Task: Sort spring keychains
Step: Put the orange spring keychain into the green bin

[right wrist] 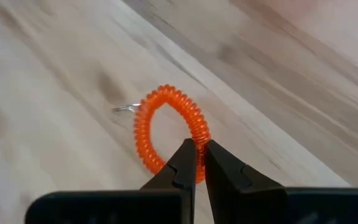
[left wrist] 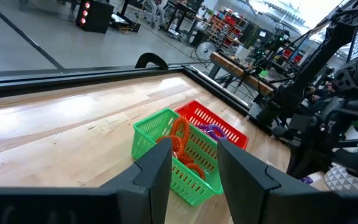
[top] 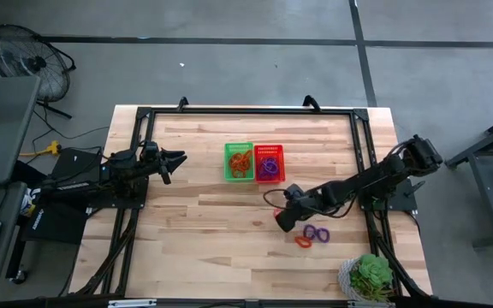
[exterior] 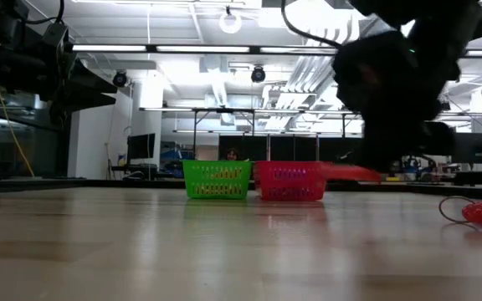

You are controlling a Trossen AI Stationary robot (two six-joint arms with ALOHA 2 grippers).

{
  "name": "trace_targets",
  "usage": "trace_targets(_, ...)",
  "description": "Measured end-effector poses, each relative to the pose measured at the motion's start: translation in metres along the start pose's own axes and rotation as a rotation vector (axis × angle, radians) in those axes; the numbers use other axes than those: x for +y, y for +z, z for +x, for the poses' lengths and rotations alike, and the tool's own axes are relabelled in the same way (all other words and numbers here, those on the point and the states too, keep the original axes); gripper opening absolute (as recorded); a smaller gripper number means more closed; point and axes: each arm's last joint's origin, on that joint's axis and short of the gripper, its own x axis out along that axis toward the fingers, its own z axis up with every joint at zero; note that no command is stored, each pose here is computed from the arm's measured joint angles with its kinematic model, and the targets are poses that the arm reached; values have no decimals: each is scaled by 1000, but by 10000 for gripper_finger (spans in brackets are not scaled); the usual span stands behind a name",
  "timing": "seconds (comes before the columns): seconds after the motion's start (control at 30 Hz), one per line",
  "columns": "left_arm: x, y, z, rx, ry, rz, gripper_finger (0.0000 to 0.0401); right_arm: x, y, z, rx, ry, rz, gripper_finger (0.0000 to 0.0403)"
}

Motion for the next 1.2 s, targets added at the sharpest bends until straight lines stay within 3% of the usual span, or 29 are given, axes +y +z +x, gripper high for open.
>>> trace_targets(0.37,0,0,0,0,0,0,126,19,46,-3,-216,300,21,15)
trace_targets(0.6,0,0,0,0,0,0,126,37,88,-21,-358,355,-63,15)
trace_targets(0.97,0,0,0,0,0,0,126,49,164,-69,-463,224,-178,16)
trace_targets(1.2,0,0,0,0,0,0,126,40,192,-91,-452,131,-150,16)
